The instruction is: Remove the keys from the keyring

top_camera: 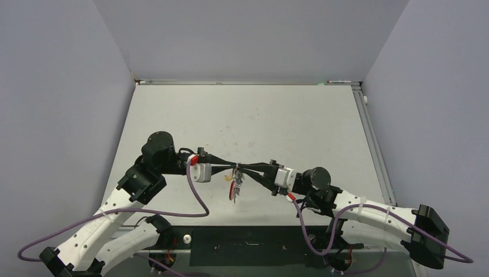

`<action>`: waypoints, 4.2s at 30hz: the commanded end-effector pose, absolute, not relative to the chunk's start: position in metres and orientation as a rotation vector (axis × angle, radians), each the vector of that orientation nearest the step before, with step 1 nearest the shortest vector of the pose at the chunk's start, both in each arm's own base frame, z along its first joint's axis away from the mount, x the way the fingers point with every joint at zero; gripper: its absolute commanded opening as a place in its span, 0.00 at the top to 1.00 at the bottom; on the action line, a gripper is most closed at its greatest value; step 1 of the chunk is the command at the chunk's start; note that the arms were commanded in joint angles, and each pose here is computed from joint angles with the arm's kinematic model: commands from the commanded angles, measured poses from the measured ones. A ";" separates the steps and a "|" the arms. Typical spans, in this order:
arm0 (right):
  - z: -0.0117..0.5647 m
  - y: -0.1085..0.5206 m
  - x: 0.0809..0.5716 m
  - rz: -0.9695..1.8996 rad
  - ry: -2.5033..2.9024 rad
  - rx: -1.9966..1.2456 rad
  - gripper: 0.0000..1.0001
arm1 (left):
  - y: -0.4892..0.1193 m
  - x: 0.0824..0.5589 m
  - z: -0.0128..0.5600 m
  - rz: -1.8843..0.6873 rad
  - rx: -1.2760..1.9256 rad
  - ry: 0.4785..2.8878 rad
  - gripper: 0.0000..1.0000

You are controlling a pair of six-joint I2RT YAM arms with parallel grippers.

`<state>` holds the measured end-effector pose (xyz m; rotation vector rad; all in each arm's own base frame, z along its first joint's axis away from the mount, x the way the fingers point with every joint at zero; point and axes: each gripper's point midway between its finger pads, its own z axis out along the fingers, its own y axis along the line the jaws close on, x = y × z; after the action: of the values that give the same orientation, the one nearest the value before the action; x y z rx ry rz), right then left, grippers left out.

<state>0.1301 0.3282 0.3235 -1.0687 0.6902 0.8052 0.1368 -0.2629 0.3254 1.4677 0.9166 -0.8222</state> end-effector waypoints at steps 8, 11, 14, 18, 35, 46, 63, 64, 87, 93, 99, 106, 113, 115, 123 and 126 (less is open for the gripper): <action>0.322 0.326 0.140 0.728 0.811 -1.186 0.74 | -0.248 0.159 0.329 -0.657 1.465 1.043 1.00; 0.310 0.324 0.148 0.682 0.904 -1.245 0.73 | -0.243 0.171 0.328 -0.575 1.472 1.102 1.00; 0.299 0.324 0.154 0.651 0.979 -1.293 0.70 | -0.241 0.178 0.321 -0.494 1.508 1.129 1.00; 0.298 0.327 0.158 0.653 1.032 -1.296 0.65 | -0.246 0.174 0.310 -0.415 1.579 1.135 1.00; 0.292 0.339 0.167 0.666 1.118 -1.266 0.67 | -0.256 0.165 0.304 -0.415 1.625 1.086 1.00; 0.293 0.346 0.164 0.682 1.123 -1.287 0.70 | -0.257 0.172 0.297 -0.358 1.640 1.096 1.00; 0.288 0.342 0.174 0.602 1.104 -1.277 0.95 | -0.256 0.166 0.298 -0.418 1.596 1.166 1.00; 0.291 0.341 0.173 0.598 1.083 -1.271 0.95 | -0.255 0.166 0.297 -0.427 1.584 1.181 0.96; 0.336 0.328 0.152 0.674 0.817 -1.113 0.95 | -0.254 0.159 0.321 -0.866 1.311 1.342 0.71; 0.352 0.322 0.143 0.709 0.750 -1.065 0.95 | -0.254 0.165 0.314 -0.888 1.290 1.418 0.84; 0.359 0.318 0.132 0.728 0.685 -1.060 0.95 | -0.252 0.175 0.312 -0.901 1.267 1.453 1.00; 0.359 0.318 0.131 0.729 0.668 -1.059 0.95 | -0.255 0.160 0.311 -0.973 1.348 1.398 1.00; 0.352 0.316 0.132 0.730 0.700 -1.071 0.95 | -0.234 0.148 0.323 -0.910 1.369 1.255 0.68; 0.350 0.317 0.131 0.736 0.699 -1.074 0.95 | -0.235 0.145 0.327 -0.915 1.372 1.210 0.66; 0.350 0.321 0.129 0.749 0.684 -1.084 0.95 | -0.247 0.149 0.339 -0.977 1.350 1.150 0.65; 0.352 0.321 0.129 0.751 0.681 -1.082 0.95 | -0.250 0.149 0.335 -1.008 1.350 1.168 0.65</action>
<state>0.1350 0.3245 0.3208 -1.1474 0.7838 0.7314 0.1523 -0.2430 0.3256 1.3456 1.2274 -0.9575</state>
